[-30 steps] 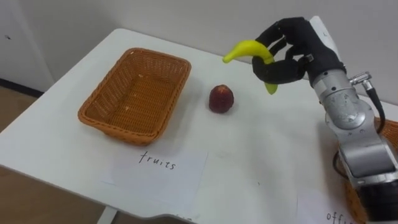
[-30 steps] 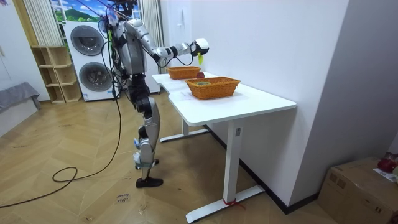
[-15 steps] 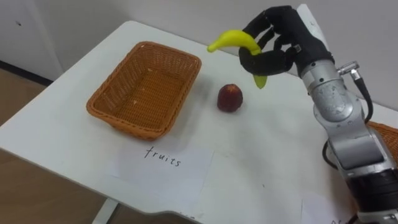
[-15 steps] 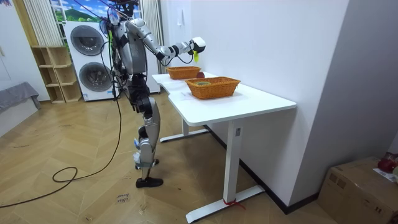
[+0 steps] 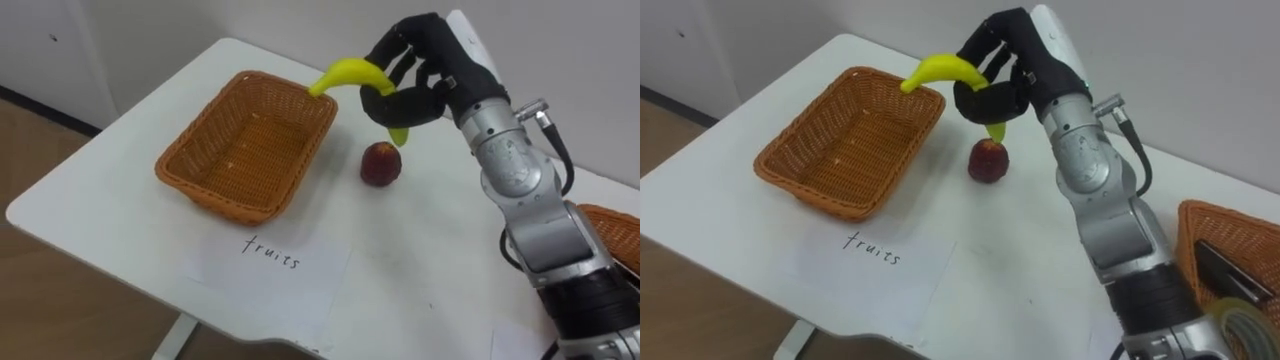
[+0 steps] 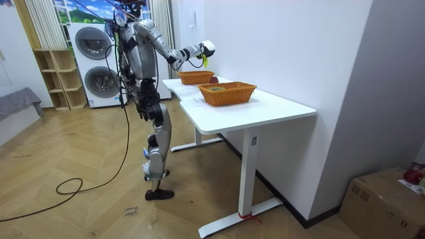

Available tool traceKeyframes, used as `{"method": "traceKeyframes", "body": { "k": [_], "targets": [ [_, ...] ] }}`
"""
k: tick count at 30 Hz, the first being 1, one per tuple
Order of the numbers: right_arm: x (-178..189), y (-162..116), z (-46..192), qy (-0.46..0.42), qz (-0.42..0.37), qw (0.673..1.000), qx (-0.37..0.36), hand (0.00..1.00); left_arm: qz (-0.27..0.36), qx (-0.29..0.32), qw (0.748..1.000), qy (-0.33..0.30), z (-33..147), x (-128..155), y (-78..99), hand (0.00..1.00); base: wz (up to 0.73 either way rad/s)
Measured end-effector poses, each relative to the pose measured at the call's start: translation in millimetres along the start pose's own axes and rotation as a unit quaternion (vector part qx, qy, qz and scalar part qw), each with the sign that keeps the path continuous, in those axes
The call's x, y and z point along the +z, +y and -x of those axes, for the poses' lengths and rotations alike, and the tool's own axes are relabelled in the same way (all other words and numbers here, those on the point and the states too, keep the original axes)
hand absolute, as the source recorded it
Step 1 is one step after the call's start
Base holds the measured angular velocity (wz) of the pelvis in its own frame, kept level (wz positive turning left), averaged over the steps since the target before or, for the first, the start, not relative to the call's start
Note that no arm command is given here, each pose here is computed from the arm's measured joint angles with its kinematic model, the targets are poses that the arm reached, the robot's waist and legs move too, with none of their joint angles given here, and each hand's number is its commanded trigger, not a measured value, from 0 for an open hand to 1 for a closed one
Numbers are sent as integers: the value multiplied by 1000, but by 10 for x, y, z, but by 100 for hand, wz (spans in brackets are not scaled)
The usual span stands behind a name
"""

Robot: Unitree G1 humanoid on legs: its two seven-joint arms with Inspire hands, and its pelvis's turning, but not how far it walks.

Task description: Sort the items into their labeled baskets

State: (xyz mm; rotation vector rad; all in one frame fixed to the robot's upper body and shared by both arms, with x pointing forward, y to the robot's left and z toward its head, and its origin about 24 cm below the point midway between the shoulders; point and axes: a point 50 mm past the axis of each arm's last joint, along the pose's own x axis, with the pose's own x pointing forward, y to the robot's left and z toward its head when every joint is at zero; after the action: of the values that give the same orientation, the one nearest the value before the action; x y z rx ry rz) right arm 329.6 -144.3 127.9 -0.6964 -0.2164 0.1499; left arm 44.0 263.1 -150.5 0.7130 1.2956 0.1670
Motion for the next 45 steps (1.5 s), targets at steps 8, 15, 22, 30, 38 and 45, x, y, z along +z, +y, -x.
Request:
{"method": "traceKeyframes", "body": {
  "k": [8,15,22,30,38,45],
  "targets": [
    [46,89,-88,-3,8,1000,23,100,-15,-8,1000,0,15,-18,-44,0,10],
    [158,137,-145,-23,35,999,33,100,-16,-9,1000,-5,6,30,-37,0,4],
    [228,223,-158,-35,51,997,44,100,-18,-13,1000,-1,8,13,-44,0,9],
    [260,271,-161,-41,56,996,52,100,-18,-15,1000,0,4,22,-33,0,1],
    [248,366,-166,-32,46,996,65,100,-15,-15,1000,-5,9,47,-42,0,0],
    [203,418,-173,-20,41,996,73,100,-14,-13,1000,-7,10,59,-34,0,2]
  ]
}}
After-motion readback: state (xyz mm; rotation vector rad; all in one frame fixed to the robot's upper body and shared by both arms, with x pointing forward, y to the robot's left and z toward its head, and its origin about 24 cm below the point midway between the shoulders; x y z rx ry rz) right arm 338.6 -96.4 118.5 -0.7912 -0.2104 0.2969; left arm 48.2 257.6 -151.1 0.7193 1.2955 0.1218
